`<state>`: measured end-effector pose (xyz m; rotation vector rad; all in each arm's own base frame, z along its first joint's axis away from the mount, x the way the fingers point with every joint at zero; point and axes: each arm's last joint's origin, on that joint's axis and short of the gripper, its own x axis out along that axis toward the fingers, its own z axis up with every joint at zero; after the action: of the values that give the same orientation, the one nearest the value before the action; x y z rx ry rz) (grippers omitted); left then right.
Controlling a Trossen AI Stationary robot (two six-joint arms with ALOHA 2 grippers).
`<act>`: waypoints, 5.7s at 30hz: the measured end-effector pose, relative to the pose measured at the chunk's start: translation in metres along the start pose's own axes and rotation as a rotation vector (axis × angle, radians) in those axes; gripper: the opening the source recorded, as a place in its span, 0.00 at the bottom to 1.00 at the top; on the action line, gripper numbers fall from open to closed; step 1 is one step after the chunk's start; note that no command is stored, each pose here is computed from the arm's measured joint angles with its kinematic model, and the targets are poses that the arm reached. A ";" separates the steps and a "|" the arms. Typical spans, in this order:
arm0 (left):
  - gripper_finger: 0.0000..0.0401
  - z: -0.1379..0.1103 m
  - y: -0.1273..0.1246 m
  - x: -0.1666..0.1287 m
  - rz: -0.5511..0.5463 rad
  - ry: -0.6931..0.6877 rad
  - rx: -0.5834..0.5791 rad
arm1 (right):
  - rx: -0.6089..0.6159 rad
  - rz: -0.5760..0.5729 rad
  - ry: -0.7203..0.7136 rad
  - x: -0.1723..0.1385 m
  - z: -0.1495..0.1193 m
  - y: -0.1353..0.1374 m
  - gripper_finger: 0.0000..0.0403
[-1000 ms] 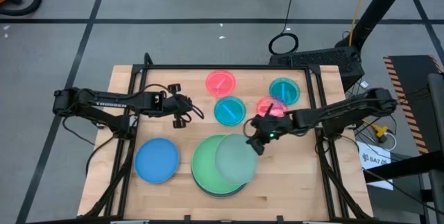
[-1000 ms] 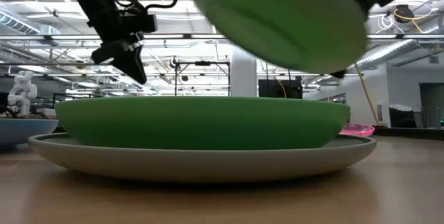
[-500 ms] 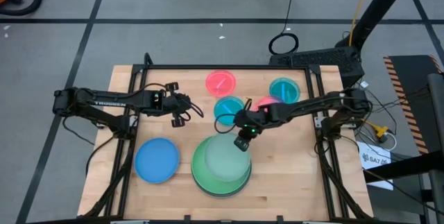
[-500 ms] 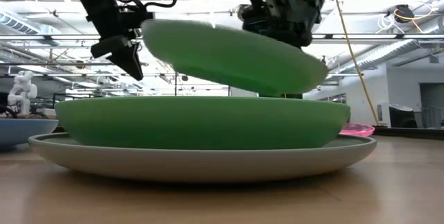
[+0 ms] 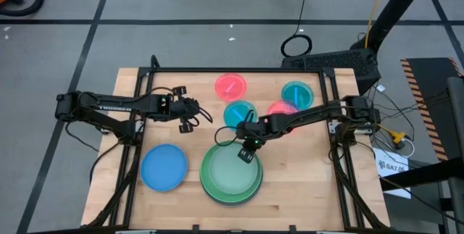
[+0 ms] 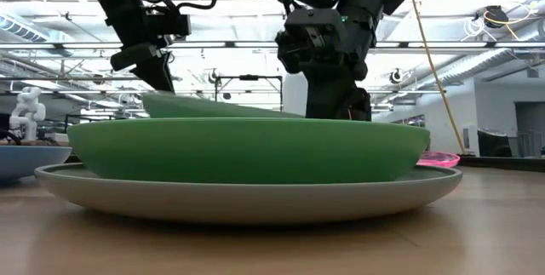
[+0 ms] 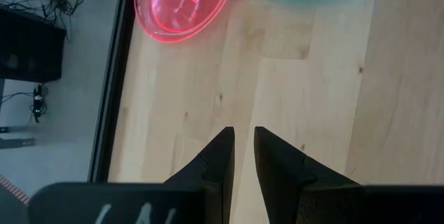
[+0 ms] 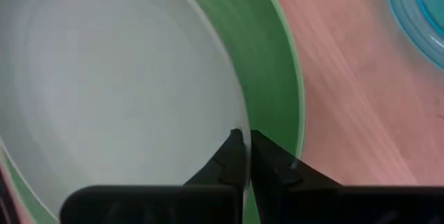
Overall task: Stack plastic plates
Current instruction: Stack the light blue plate on top of the light green plate, then stack the blue plate on top of the light blue plate
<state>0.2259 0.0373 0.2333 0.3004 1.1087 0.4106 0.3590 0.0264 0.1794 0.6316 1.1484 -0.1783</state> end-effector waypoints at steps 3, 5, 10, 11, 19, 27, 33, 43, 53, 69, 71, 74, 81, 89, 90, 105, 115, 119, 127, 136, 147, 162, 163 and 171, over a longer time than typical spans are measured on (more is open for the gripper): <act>0.16 0.000 0.000 0.000 0.000 0.000 0.000 | -0.009 0.000 -0.003 0.000 0.000 0.000 0.04; 0.16 0.000 0.000 0.000 0.000 0.000 0.000 | -0.010 0.004 -0.010 0.000 0.001 0.001 0.05; 0.16 0.000 0.000 0.000 0.000 0.000 -0.001 | -0.014 0.018 -0.031 0.000 0.003 0.002 0.09; 0.16 0.000 0.000 0.000 0.000 0.000 -0.003 | -0.017 0.019 -0.033 0.000 0.003 0.002 0.11; 0.16 0.000 0.000 0.000 0.000 0.000 -0.026 | -0.081 -0.017 -0.067 0.000 0.005 0.001 0.23; 0.16 -0.007 -0.002 0.000 -0.024 0.071 -0.145 | -0.255 -0.042 -0.044 -0.010 0.000 0.002 0.27; 0.16 -0.013 -0.007 -0.003 -0.051 0.136 -0.299 | -0.413 -0.130 -0.043 -0.019 -0.010 0.007 0.27; 0.16 -0.017 -0.033 -0.015 -0.235 0.186 -0.254 | -0.644 -0.226 -0.080 -0.048 -0.028 0.017 0.27; 0.16 -0.031 -0.063 -0.034 -0.378 0.315 -0.184 | -0.711 -0.225 -0.296 -0.073 -0.062 -0.003 0.27; 0.40 -0.037 -0.080 -0.046 -0.421 0.331 -0.120 | -0.782 -0.135 -0.590 -0.127 -0.089 -0.033 0.27; 0.47 -0.037 -0.081 -0.046 -0.385 0.304 -0.088 | -0.780 -0.132 -0.601 -0.130 -0.093 -0.036 0.27; 0.53 -0.036 -0.081 -0.046 -0.370 0.280 -0.041 | -0.778 -0.128 -0.611 -0.132 -0.097 -0.040 0.27; 0.54 -0.052 -0.085 -0.034 -0.371 0.346 -0.049 | -0.767 -0.120 -0.630 -0.136 -0.104 -0.045 0.27; 0.54 -0.079 -0.090 -0.016 -0.343 0.437 -0.013 | -0.752 -0.111 -0.635 -0.137 -0.104 -0.045 0.27; 0.54 -0.080 -0.091 -0.014 -0.348 0.426 -0.015 | -0.749 -0.110 -0.635 -0.137 -0.104 -0.045 0.27; 0.54 -0.089 -0.101 0.003 -0.373 0.364 -0.113 | -0.744 -0.108 -0.635 -0.137 -0.104 -0.045 0.27; 0.49 -0.092 -0.106 0.001 -0.389 0.362 -0.111 | -0.742 -0.107 -0.635 -0.137 -0.104 -0.045 0.27; 0.34 -0.092 -0.106 0.001 -0.388 0.365 -0.108 | -0.741 -0.107 -0.635 -0.137 -0.104 -0.045 0.27; 0.04 -0.091 -0.105 -0.003 -0.392 0.388 -0.127 | -0.732 -0.104 -0.635 -0.137 -0.104 -0.045 0.27; 0.03 -0.072 -0.097 -0.020 -0.344 0.377 -0.096 | -0.727 -0.103 -0.632 -0.136 -0.104 -0.045 0.27; 0.02 -0.045 -0.078 -0.052 -0.214 0.338 -0.070 | -0.727 -0.103 -0.631 -0.136 -0.104 -0.045 0.27; 0.02 -0.009 -0.052 -0.100 -0.142 0.177 -0.073 | -0.723 -0.102 -0.630 -0.137 -0.104 -0.045 0.27; 0.02 -0.004 -0.049 -0.104 -0.138 0.150 -0.083 | -0.723 -0.103 -0.629 -0.136 -0.104 -0.045 0.27; 0.02 0.043 -0.037 -0.124 -0.192 -0.201 -0.330 | -0.723 -0.103 -0.629 -0.136 -0.104 -0.045 0.27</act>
<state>0.2232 -0.0539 0.3346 -0.0555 0.8475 0.3761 0.1997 0.0223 0.2571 -0.1340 0.5616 -0.0316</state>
